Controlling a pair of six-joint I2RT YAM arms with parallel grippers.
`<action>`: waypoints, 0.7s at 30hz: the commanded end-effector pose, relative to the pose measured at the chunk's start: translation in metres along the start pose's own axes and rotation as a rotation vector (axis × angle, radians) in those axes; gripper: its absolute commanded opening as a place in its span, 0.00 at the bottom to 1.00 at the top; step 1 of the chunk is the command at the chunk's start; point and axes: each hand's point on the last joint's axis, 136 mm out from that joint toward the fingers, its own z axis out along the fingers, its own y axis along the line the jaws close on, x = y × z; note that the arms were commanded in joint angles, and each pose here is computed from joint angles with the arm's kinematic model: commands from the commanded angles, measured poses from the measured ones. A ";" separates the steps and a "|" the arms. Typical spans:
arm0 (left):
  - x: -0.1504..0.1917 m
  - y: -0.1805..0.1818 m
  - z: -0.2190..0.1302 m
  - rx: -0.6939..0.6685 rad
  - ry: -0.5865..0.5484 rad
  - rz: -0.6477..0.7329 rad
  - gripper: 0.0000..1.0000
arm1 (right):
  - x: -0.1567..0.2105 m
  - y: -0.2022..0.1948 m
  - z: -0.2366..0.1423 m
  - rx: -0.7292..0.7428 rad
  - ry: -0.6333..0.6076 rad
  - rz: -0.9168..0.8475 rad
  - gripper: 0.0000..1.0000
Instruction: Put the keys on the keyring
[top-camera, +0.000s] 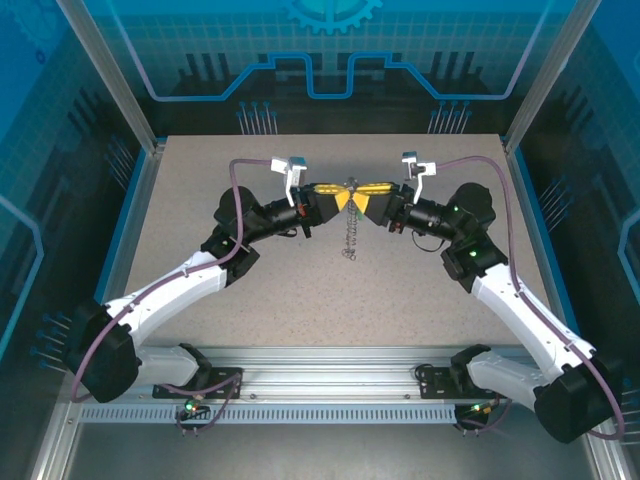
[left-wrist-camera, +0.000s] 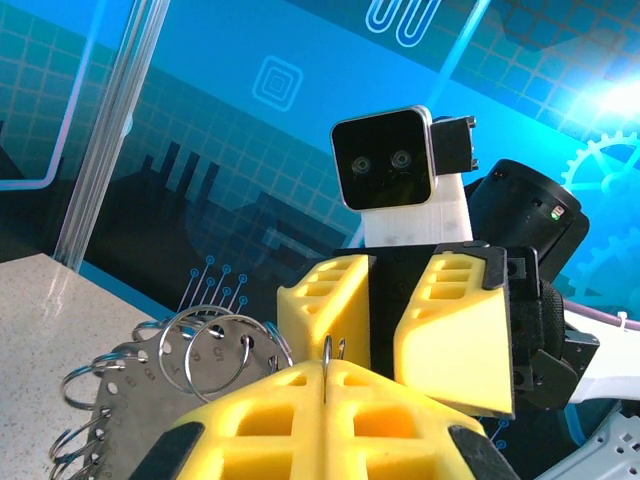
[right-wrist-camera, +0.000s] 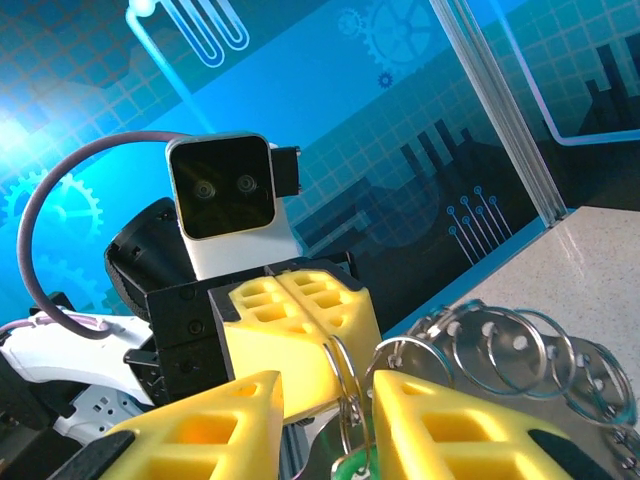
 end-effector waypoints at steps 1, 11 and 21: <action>-0.028 -0.018 0.000 0.065 -0.071 0.045 0.00 | -0.007 0.009 0.004 -0.028 -0.020 -0.033 0.28; -0.027 -0.018 0.003 0.070 -0.067 0.037 0.00 | -0.004 0.007 0.005 -0.033 -0.016 -0.030 0.04; -0.025 -0.017 0.003 0.064 -0.056 0.029 0.00 | -0.005 0.012 0.006 -0.052 -0.010 -0.042 0.00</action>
